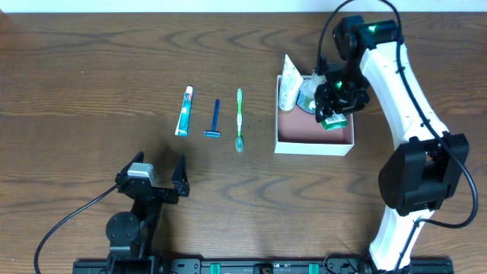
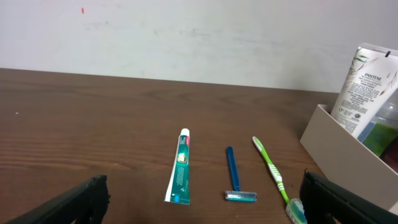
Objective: Pack container
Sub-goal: 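Carry the soap box into the container and drop it inside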
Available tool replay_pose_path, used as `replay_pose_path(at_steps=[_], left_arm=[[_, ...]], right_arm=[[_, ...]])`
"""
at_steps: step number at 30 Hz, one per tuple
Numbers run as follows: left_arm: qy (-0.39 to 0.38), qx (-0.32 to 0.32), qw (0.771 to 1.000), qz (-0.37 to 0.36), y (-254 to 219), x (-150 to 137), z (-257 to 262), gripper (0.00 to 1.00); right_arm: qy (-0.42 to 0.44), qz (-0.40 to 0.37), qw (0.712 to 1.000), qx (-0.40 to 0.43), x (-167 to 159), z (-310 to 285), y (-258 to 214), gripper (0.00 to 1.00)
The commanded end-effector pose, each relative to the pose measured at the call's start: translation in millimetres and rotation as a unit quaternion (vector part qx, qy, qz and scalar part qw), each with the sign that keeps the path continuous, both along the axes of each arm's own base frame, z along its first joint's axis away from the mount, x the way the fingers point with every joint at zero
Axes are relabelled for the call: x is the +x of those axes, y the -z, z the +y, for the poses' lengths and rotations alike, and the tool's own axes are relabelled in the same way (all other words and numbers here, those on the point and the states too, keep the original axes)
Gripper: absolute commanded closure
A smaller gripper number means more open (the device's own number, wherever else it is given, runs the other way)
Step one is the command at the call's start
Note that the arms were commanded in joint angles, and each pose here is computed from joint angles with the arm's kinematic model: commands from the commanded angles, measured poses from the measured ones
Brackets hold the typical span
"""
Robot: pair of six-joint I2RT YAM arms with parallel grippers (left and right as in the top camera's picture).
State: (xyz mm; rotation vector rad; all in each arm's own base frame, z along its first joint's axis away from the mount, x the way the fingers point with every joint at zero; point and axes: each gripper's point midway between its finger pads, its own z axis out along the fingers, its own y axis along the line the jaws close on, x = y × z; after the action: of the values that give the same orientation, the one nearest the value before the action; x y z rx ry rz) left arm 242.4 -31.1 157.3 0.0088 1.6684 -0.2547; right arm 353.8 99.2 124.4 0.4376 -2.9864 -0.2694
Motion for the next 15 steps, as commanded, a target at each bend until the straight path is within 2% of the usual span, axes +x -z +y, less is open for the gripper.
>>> replay_pose_path(at_steps=[1, 5, 8, 15], left_arm=[[0.005, -0.001, 1.0, 0.022, 15.8, -0.5, -1.3, 0.02], [0.005, -0.001, 1.0, 0.022, 15.8, -0.5, -1.3, 0.02], [0.005, -0.001, 1.0, 0.022, 15.8, -0.5, -1.3, 0.02], [0.005, -0.001, 1.0, 0.022, 15.8, -0.5, -1.3, 0.02]], right_arm=[[0.003, 0.0, 1.0, -0.002, -1.5, 2.6, 10.4, 0.61], [0.01, -0.008, 1.0, -0.001, 2.9, 3.5, 26.9, 0.6], [0.01, -0.015, 1.0, 0.001, 5.6, 4.2, 35.6, 0.51], [0.01, -0.011, 1.0, 0.0, 3.2, 3.6, 41.6, 0.5]])
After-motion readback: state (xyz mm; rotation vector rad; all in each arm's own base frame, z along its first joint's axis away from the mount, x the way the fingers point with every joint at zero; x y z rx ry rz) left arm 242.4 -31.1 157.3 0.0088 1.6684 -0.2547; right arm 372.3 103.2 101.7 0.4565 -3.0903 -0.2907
